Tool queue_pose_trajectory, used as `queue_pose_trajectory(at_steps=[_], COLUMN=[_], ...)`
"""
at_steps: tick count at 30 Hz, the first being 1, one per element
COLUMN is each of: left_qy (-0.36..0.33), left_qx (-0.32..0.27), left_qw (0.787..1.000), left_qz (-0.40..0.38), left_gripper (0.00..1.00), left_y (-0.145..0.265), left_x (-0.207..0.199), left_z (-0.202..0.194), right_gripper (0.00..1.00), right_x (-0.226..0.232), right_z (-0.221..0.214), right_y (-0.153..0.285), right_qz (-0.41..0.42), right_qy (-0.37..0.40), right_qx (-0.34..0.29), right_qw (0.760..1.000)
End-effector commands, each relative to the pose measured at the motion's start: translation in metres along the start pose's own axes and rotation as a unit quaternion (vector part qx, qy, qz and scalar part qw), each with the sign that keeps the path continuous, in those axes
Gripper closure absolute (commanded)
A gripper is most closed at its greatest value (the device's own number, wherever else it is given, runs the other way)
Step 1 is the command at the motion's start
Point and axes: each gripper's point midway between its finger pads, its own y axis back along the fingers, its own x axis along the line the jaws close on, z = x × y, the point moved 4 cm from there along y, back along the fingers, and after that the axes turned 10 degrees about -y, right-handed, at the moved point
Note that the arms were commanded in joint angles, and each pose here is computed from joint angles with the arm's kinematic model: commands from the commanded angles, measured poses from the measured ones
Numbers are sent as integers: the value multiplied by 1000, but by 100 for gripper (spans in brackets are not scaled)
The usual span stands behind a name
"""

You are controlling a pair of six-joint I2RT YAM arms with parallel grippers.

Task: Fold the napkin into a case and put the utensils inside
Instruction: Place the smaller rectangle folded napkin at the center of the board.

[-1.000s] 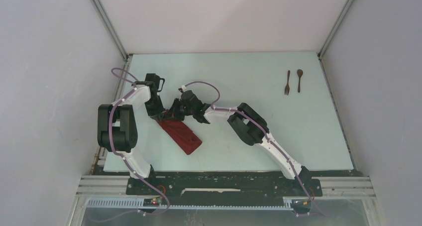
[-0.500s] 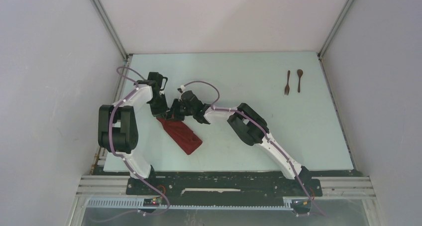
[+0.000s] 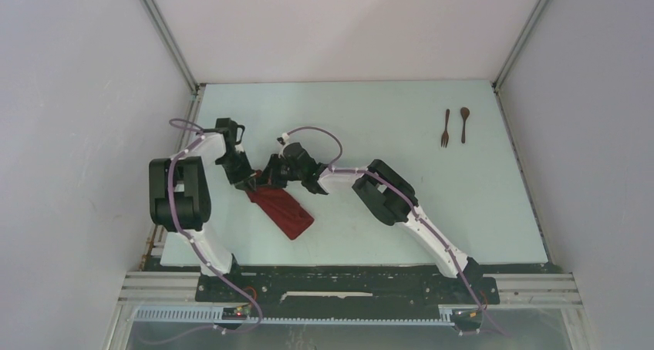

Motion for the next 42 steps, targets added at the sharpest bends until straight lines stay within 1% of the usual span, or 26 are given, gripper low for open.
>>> queue_pose_trajectory(at_steps=[1, 5, 9, 11, 14, 17, 20, 23, 28, 31, 33, 36, 40, 42], left_qy=[-9, -7, 17, 39, 73, 103, 116, 120, 119, 119, 119, 118, 117, 117], left_qx=[-65, -117, -163, -180, -178, -148, -123, -108, -100, -95, -95, -92, -90, -89], left_qw=[996, 990, 983, 980, 979, 982, 983, 984, 985, 985, 985, 985, 985, 985], left_qz=[-65, -83, -84, -71, -63, -58, -66, -78, -80, -82, -82, -88, -91, -94], left_gripper=[70, 59, 57, 57, 63, 78, 88, 95, 97, 97, 97, 98, 98, 99], left_y=[20, 45, 64, 67, 62, 46, 29, 19, 14, 10, 9, 8, 7, 7], left_x=[-22, -25, -15, -2, 14, 24, 26, 23, 23, 23, 23, 22, 21, 21], left_z=[16, 19, 19, 19, 20, 21, 22, 22, 19, 17, 17, 18, 16, 15], right_gripper=[91, 89, 88, 85, 81, 75, 69, 68, 68, 60, 58, 59, 72, 82], right_x=[-10, -11, -9, -9, -7, -5, -2, 1, 8, 9, 10, 7, 2, 0], right_z=[-31, -30, -29, -29, -29, -30, -30, -32, -31, -31, -30, -29, -27, -27], right_y=[3, 3, 3, 3, 4, 5, 7, 9, 15, 18, 20, 19, 18, 16], right_qz=[-35, -36, -34, -33, -31, -27, -20, -13, 10, 22, 31, 31, 31, 31], right_qy=[-3, -5, -4, -3, -4, -3, -3, -2, -5, -18, -26, -35, -48, -52], right_qx=[46, 45, 45, 46, 47, 48, 51, 54, 57, 59, 60, 59, 59, 61], right_qw=[998, 998, 998, 998, 998, 998, 998, 998, 998, 998, 997, 997, 997, 996])
